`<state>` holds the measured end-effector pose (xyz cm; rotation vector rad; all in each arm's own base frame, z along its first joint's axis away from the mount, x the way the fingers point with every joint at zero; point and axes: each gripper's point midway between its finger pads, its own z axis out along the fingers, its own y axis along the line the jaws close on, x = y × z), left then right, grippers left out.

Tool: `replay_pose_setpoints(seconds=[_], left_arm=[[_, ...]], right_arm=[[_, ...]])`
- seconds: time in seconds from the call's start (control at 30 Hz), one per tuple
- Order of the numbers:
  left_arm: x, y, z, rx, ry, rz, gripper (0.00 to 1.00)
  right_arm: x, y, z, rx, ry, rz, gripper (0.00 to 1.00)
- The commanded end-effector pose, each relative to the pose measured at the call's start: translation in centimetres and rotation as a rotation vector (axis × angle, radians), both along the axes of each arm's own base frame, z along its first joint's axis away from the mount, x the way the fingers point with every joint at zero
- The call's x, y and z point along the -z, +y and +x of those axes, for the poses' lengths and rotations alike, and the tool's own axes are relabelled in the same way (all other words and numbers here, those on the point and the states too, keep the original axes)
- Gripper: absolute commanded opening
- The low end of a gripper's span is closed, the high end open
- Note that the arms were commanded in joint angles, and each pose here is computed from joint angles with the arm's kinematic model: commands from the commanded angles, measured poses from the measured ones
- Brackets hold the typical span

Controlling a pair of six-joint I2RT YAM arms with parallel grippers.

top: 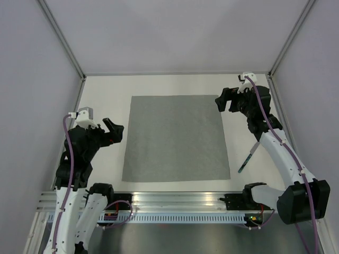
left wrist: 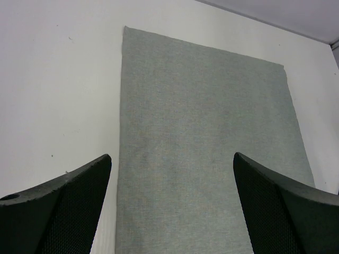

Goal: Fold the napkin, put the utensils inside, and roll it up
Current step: Fold the napkin

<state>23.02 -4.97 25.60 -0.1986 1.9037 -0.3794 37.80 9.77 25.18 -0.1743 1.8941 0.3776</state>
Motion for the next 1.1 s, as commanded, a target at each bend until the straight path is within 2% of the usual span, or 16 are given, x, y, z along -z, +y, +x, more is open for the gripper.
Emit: replay_pose_setpoints(seconds=[0.0, 0.1, 0.2, 0.27, 0.37, 0.4, 0.47, 0.5, 0.57, 0.6, 0.63, 0.7, 0.9, 1.07], left_arm=[[0.6, 0.3, -0.1, -0.006, 0.019, 0.019, 1.0], [0.2, 0.5, 0.2, -0.015, 0.018, 0.031, 1.0], [-1.3, 0.3, 0.7, -0.012, 0.009, 0.017, 1.0], [-2.6, -0.2, 0.8, 0.003, -0.008, -0.007, 1.0], [-5.6, -0.2, 1.1, 0.007, -0.052, -0.011, 1.0], [-7.8, -0.2, 1.0, 0.006, -0.094, -0.011, 1.0], [-9.0, -0.2, 1.2, 0.009, -0.092, -0.008, 1.0], [-10.9, -0.2, 1.0, 0.009, -0.128, -0.01, 1.0], [-12.0, -0.1, 1.1, 0.002, -0.142, -0.009, 1.0], [-13.1, 0.1, 0.8, -0.003, -0.159, -0.009, 1.0], [-13.5, 0.2, 0.7, -0.009, -0.16, -0.008, 1.0], [-14.5, 0.5, 0.4, -0.027, -0.158, -0.004, 1.0], [-16.7, 1.4, -1.4, -0.076, -0.187, -0.015, 1.0], [-17.1, 1.6, -2.7, -0.082, -0.188, -0.021, 1.0]], right_arm=[[-0.6, -0.3, 0.2, 0.013, -0.02, -0.011, 0.98], [-0.1, -0.1, 0.1, -0.005, 0.005, -0.015, 0.98], [0.6, 2.1, -0.5, -0.129, 0.052, -0.01, 0.98], [1.6, 3.5, -0.4, -0.166, 0.088, -0.043, 0.94], [2.3, 7.7, -0.8, -0.246, 0.099, -0.099, 0.93], [1.8, 10.5, -1.6, -0.319, 0.081, -0.122, 0.92], [3.6, 13.4, -2.1, -0.375, 0.116, -0.192, 0.9], [3.0, 17.0, -3.6, -0.464, 0.089, -0.214, 0.88], [5.0, 20.5, -4.9, -0.535, 0.116, -0.266, 0.85], [4.6, 23.9, -6.9, -0.62, 0.083, -0.289, 0.84], [6.5, 25.7, -7.9, -0.665, 0.108, -0.323, 0.83], [7.1, 29.8, -10.8, -0.762, 0.082, -0.343, 0.8], [12.9, 38.0, -17.5, -0.958, 0.106, -0.429, 0.72], [15.6, 42.1, -22.5, -1.062, 0.101, -0.46, 0.68]])
